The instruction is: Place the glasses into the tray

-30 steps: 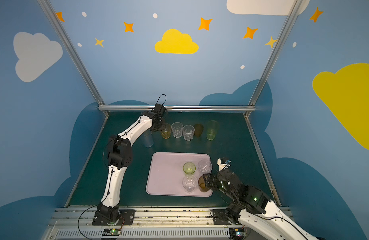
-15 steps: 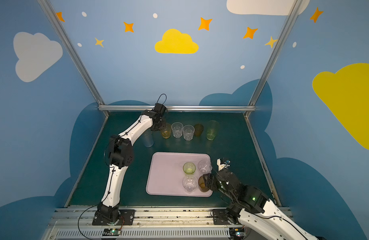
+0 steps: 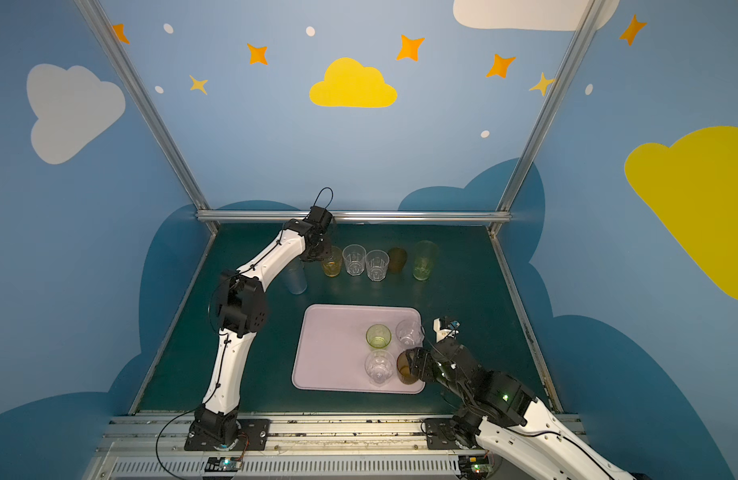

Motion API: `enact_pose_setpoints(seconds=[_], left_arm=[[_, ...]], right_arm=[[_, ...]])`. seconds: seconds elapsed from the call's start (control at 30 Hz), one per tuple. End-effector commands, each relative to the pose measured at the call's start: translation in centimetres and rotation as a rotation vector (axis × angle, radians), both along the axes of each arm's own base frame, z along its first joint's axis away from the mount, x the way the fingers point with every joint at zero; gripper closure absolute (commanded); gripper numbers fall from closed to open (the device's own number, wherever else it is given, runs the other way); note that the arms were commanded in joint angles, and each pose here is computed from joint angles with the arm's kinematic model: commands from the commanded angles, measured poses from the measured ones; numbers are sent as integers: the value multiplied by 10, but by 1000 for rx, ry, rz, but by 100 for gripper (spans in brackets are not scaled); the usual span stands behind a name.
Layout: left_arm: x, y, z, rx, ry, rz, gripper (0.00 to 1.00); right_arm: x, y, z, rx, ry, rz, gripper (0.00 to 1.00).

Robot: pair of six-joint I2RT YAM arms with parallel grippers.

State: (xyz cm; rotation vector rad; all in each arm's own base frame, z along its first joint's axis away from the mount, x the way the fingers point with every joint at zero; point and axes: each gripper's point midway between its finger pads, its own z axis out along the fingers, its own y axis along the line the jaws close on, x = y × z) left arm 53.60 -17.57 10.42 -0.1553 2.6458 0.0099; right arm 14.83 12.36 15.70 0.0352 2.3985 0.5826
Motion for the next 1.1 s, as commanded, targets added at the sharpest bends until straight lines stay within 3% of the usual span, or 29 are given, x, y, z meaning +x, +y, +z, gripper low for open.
enact_pose_setpoints(seconds=[0.0, 0.7, 1.07], left_arm=[[0, 6, 45, -10, -68, 19, 96], [-28, 14, 113, -59, -125, 29, 96], [-78, 13, 152, -150, -192, 3, 96]], right_arm=[[1, -1, 4, 22, -14, -10, 19], [-4, -1, 21, 88, -39, 8, 18], [-13, 5, 26, 134, 9, 31, 18]])
